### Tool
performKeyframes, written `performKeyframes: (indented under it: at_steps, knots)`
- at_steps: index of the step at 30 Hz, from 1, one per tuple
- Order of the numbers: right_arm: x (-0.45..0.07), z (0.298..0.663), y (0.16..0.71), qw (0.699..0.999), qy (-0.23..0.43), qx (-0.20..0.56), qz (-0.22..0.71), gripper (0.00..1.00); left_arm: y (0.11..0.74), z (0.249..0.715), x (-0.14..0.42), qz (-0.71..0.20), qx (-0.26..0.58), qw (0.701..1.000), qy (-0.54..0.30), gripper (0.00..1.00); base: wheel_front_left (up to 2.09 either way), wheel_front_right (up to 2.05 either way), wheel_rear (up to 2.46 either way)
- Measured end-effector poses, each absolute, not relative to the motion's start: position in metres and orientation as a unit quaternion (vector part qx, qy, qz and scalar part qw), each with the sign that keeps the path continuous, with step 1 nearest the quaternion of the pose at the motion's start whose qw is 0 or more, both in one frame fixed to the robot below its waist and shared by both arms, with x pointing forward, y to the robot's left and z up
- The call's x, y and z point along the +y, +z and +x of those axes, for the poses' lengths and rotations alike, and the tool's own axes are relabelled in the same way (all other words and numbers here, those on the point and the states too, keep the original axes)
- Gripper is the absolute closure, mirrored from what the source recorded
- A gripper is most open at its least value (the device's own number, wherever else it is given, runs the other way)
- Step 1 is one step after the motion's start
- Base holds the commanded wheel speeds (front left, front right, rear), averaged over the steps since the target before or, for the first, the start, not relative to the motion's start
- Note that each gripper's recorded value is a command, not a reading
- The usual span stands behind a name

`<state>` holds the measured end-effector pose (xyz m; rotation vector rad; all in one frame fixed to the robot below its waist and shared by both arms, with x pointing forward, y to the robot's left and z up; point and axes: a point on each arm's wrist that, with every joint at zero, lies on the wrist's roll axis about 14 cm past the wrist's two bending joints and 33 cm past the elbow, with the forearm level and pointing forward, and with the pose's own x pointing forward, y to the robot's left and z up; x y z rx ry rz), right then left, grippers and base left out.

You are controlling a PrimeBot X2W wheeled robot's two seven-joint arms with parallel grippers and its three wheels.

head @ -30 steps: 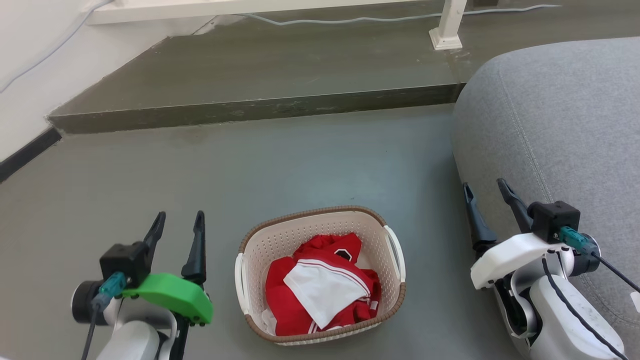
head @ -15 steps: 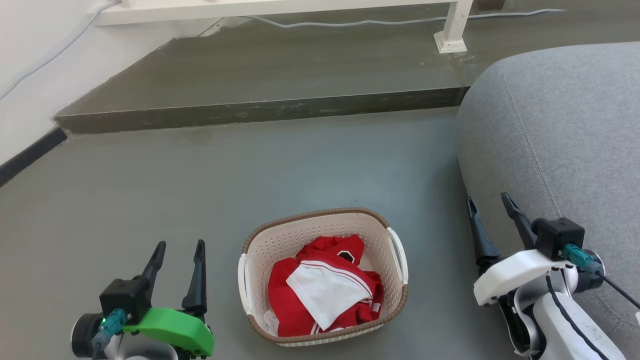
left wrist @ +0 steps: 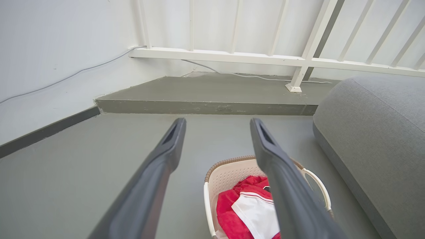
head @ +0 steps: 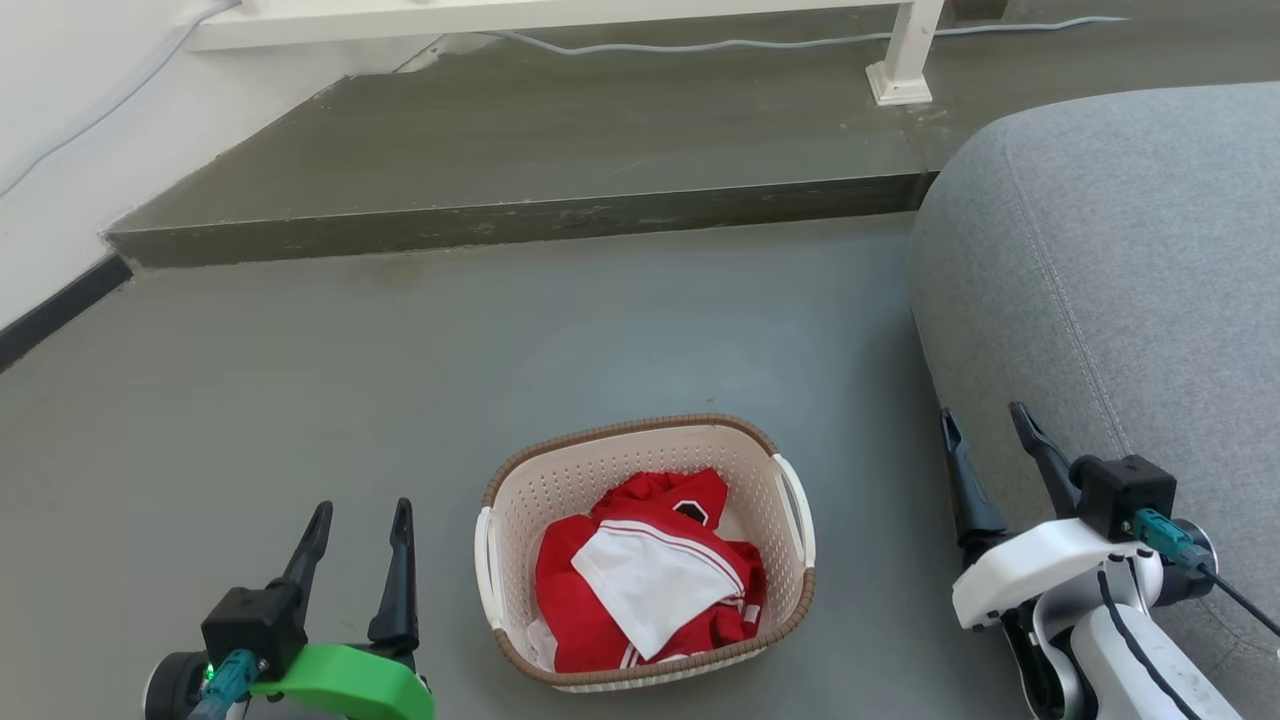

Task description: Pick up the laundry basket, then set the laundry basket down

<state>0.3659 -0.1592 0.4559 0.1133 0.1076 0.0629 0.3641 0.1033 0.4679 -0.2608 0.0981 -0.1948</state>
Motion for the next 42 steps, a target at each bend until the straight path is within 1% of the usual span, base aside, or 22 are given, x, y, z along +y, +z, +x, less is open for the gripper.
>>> performKeyframes:
  at_steps: [25,26,32,42]
  knots:
    - [-0.162,0.364,0.456,0.997,0.027,0.053,0.056,0.00,0.483,0.363,0.107,-0.125,0.028,0.988,-0.082,0.00,0.00,0.00,0.00]
    - [-0.162,0.364,0.456,0.997,0.027,0.053,0.056,1.00,0.484,0.363,0.107,-0.125,0.027,0.988,-0.082,1.00,0.00,0.00,0.00]
    - [-0.157,0.354,0.439,0.994,0.023,0.081,0.071,1.00,0.471,0.358,0.105,-0.129,0.048,0.987,-0.080,1.00,0.00,0.00,0.00]
    - [-0.158,0.352,0.440,0.987,0.011,0.086,0.133,1.00,0.472,0.353,0.106,-0.194,0.056,0.977,-0.068,1.00,0.00,0.00,0.00]
